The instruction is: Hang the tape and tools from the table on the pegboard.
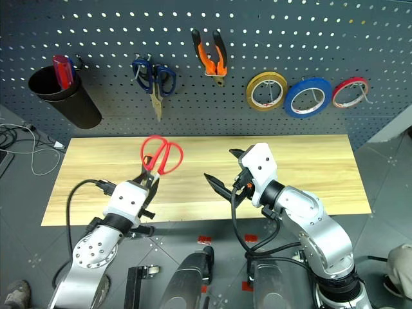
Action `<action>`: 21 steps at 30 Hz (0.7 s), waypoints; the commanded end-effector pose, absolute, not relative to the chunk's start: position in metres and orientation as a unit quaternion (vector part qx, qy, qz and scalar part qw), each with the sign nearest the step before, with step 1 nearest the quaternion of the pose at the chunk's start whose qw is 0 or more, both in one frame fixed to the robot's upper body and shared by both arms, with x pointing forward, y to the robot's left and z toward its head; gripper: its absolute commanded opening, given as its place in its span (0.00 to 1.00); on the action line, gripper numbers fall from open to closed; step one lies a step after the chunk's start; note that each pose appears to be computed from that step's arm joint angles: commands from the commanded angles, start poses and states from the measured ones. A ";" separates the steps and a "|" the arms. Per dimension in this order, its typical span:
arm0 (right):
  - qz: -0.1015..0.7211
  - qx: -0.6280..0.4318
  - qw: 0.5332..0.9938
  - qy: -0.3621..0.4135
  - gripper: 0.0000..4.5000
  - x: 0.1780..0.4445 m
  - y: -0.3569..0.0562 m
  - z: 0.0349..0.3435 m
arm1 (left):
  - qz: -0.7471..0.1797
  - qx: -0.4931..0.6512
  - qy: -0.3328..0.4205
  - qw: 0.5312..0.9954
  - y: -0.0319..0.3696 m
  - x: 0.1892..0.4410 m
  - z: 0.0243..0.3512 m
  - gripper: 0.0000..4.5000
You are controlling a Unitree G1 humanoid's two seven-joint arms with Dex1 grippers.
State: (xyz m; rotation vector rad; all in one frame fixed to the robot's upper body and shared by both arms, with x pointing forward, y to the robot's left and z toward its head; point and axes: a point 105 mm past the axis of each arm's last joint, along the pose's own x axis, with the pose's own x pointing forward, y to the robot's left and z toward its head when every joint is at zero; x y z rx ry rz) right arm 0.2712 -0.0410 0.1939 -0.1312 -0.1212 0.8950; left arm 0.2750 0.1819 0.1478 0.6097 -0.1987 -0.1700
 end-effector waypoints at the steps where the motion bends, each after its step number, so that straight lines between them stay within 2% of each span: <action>1: 0.434 -0.065 0.893 -0.101 1.00 0.266 -0.043 0.211 | -0.047 0.311 -0.175 0.933 0.183 0.270 0.193 0.25; 7: 0.430 -0.068 0.894 -0.106 1.00 0.272 -0.042 0.211 | -0.026 0.308 -0.232 0.922 0.183 0.289 0.236 0.25; 11: 0.426 -0.065 0.895 -0.115 1.00 0.276 -0.039 0.215 | -0.020 0.313 -0.241 0.918 0.186 0.301 0.248 0.25; 14: 0.427 -0.063 0.894 -0.122 1.00 0.278 -0.036 0.219 | -0.025 0.323 -0.228 0.918 0.190 0.317 0.245 0.25; 21: 0.431 -0.059 0.889 -0.143 1.00 0.281 -0.030 0.231 | -0.051 0.311 -0.185 0.931 0.185 0.344 0.217 0.25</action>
